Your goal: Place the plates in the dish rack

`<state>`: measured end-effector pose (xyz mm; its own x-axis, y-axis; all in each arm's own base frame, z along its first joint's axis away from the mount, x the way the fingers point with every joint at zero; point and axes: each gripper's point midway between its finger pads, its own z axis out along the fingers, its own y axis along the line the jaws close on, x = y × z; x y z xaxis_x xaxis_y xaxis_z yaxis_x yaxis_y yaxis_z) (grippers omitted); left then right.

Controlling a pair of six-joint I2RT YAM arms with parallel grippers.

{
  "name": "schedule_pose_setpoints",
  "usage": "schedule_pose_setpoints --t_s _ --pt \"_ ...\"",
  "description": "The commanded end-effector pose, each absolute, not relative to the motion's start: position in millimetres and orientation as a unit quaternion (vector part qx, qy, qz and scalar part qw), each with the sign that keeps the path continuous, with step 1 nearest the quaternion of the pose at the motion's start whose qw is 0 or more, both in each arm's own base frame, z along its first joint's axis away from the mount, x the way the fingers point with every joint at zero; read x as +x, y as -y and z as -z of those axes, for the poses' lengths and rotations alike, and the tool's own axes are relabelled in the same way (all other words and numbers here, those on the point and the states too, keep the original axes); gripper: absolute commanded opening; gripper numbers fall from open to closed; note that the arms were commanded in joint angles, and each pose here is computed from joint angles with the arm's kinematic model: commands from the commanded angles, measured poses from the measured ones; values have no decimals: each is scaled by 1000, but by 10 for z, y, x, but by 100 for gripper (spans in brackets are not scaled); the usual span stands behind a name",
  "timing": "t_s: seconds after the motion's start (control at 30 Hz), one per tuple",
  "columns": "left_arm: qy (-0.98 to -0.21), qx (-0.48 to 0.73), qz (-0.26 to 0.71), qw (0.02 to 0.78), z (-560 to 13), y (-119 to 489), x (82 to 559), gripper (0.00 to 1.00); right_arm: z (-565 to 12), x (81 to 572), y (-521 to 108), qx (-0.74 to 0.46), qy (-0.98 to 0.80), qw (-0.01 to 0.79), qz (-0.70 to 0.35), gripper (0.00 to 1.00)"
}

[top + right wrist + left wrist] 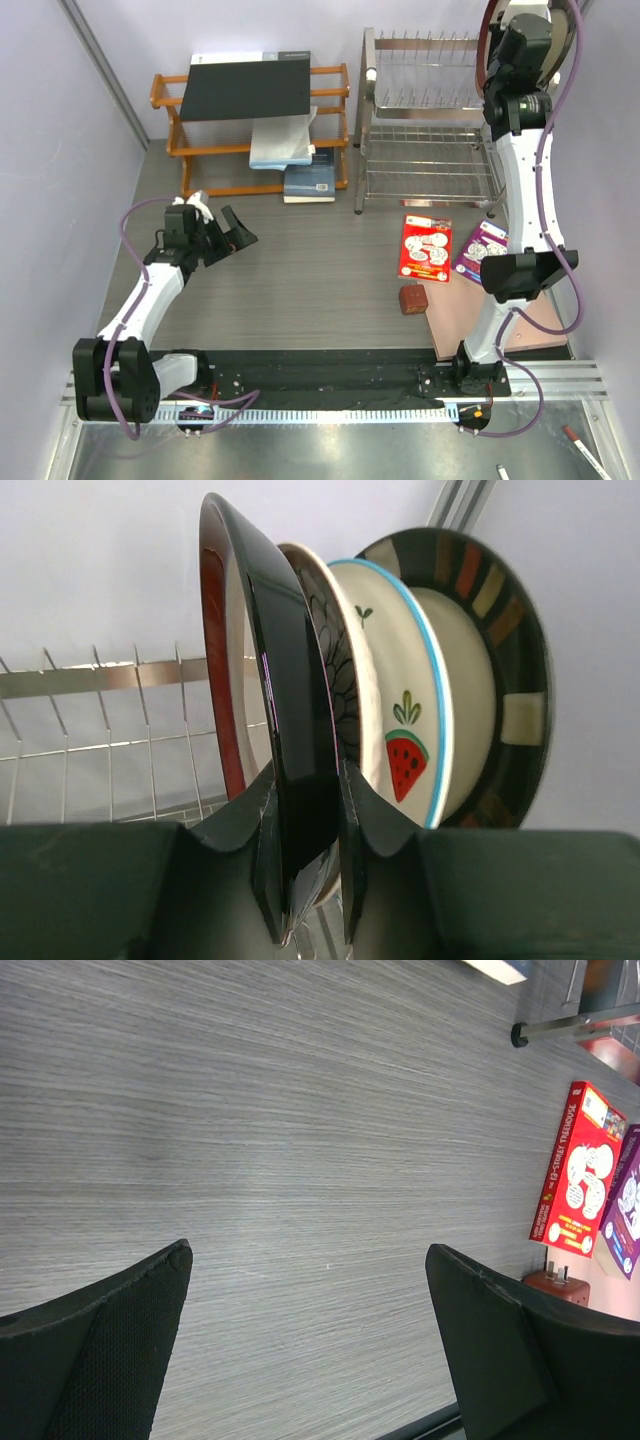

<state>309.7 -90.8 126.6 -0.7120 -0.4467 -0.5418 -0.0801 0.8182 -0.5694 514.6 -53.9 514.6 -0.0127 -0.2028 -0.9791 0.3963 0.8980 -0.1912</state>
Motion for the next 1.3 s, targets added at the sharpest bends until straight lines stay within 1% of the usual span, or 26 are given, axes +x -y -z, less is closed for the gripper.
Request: schedule_pose_setpoints --t_s 0.0,0.37,0.6,0.7,0.73,0.83,0.9,0.93,1.0,1.13,1.23,1.27 --pt "-877 -140 269 372 -1394 932 3235 99 -5768 5025 600 111 -593 774 192 1" --pt "-886 -145 263 353 -1285 930 3334 99 -5431 5317 564 111 -619 757 177 1" --pt "-886 -145 260 356 -1307 918 3356 100 -5305 5350 582 119 -631 745 180 1" --pt "-886 -145 258 357 -1305 910 3352 99 -5287 5337 589 118 -633 743 181 16" --pt "-886 -145 258 357 -1304 910 3349 100 -5315 5308 589 118 -631 745 181 27" --pt "-886 -145 259 356 -1305 915 3343 99 -5411 5241 553 112 -626 752 176 43" --pt "-885 -145 261 357 -1319 921 3348 99 -5493 5176 555 112 -619 756 180 47" --pt "-885 -146 262 356 -1322 924 3351 99 -5505 5156 553 113 -618 756 182 51" --pt "-884 -145 265 358 -1343 933 3358 99 -5614 5045 555 114 -610 762 184 56" --pt "-882 -146 268 359 -1374 945 3365 99 -5676 4861 574 113 -608 762 193 59" --pt "-879 -142 268 366 -1417 953 3359 100 -5800 4657 602 110 -600 766 203 61" --pt "-877 -141 269 371 -1447 956 3355 100 -5905 4521 627 113 -590 772 206 61"
